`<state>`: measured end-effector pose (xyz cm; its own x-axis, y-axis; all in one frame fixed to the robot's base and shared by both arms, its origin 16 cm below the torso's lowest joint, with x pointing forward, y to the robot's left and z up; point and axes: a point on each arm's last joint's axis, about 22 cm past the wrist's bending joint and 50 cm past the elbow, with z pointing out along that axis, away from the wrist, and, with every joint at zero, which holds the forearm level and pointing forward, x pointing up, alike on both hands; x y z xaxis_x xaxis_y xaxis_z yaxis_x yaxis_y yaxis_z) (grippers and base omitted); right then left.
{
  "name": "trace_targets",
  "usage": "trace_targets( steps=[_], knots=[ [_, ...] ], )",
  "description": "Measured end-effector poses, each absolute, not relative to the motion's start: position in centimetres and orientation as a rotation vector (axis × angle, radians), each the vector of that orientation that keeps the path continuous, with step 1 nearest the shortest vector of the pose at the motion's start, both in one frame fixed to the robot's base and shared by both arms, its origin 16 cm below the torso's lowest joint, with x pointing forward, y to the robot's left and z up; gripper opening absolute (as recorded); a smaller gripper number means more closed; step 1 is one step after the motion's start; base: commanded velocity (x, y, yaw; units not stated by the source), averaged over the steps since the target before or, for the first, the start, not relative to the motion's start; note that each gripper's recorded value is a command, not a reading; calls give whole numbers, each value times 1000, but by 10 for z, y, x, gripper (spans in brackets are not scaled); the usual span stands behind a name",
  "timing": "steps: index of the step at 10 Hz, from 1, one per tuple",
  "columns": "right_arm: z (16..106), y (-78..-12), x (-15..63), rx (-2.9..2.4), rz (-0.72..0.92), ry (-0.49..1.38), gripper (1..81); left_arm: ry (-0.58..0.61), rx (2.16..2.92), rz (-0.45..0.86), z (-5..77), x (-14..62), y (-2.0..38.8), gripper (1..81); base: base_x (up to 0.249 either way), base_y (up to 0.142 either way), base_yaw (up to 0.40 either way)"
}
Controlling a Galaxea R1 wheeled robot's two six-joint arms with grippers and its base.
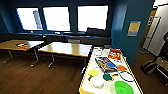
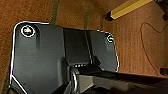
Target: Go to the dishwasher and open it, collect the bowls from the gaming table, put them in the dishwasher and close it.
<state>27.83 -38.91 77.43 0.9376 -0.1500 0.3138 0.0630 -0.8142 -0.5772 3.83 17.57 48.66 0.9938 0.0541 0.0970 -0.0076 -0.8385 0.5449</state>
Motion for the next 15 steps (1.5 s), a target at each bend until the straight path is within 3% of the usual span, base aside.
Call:
trace_targets(
  steps=[4,10,15],
  knots=[
    [777,-409,297,-2502,-429,102,811,47,2551,115,489,31,174,811,0,0,0],
    [776,-454,346,-2483,-377,529,811,57,2549,94,488,27,172,811,0,0,0],
    [782,-475,387,-2489,-346,609,811,58,2550,93,488,27,172,811,0,0,0]
  ],
)
